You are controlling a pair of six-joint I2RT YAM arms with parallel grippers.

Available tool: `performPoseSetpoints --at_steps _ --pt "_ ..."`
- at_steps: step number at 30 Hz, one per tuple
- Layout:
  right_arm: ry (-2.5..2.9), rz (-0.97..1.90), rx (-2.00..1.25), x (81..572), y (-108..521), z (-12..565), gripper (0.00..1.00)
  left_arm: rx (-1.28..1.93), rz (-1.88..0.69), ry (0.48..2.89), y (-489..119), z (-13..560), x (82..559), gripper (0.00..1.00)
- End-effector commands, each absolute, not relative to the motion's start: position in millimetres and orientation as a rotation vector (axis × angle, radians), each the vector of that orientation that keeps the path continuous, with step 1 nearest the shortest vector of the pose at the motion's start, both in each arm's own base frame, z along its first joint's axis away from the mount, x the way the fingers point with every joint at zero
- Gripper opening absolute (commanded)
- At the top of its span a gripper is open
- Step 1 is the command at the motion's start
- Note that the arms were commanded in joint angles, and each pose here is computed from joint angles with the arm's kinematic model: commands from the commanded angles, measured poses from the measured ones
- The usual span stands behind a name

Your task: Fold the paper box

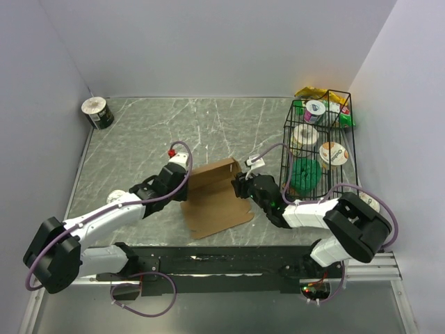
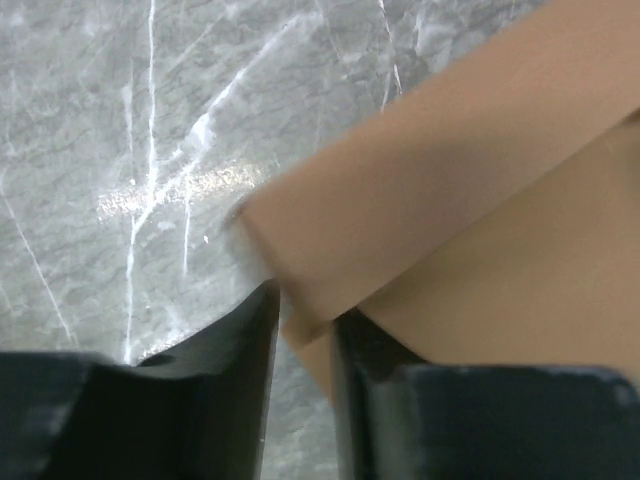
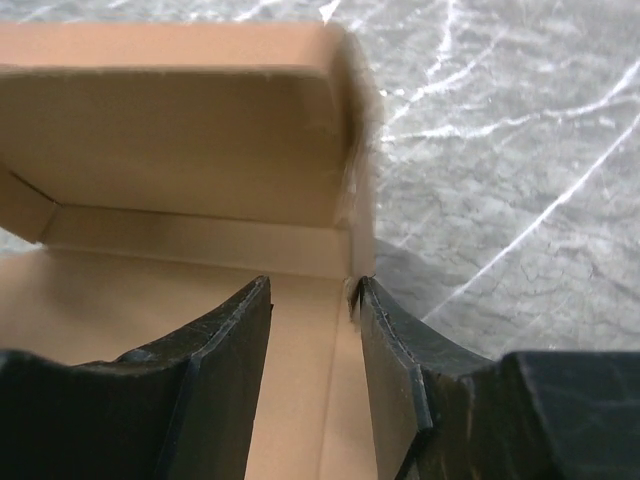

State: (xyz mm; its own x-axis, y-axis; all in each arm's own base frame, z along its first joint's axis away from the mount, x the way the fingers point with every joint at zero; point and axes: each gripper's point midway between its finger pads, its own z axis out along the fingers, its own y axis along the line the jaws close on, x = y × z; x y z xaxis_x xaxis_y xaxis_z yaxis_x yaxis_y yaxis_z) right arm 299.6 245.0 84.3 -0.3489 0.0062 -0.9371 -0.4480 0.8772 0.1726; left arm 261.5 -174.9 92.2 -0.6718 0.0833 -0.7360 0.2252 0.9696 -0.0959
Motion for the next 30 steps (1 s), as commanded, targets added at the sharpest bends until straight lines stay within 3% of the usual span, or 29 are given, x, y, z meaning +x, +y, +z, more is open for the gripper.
performPoseSetpoints --at_steps 1,3,4,8,11,21,30 --pt "1.825 0.490 -0.235 309 245 94 0.48 0.168 -0.238 2.261 -180 106 269 0.60" --pt "1.834 0.480 -0.225 309 242 89 0.47 0.163 -0.237 2.258 -179 108 268 0.74" --pt "1.833 0.484 -0.226 308 243 89 0.48 0.158 -0.240 2.252 -180 111 268 0.86" --pt "1.841 0.479 -0.229 307 242 85 0.47 0.168 -0.294 2.217 -182 130 263 0.99" --pt "1.842 0.477 -0.226 307 241 83 0.47 0.203 -0.344 2.183 -186 150 259 0.96" --pt "1.845 0.473 -0.220 308 241 84 0.47 0.348 -0.524 1.980 -224 236 273 0.99" --pt "1.853 0.493 -0.241 304 243 83 0.47 0.732 -0.486 2.063 -268 223 293 0.96"
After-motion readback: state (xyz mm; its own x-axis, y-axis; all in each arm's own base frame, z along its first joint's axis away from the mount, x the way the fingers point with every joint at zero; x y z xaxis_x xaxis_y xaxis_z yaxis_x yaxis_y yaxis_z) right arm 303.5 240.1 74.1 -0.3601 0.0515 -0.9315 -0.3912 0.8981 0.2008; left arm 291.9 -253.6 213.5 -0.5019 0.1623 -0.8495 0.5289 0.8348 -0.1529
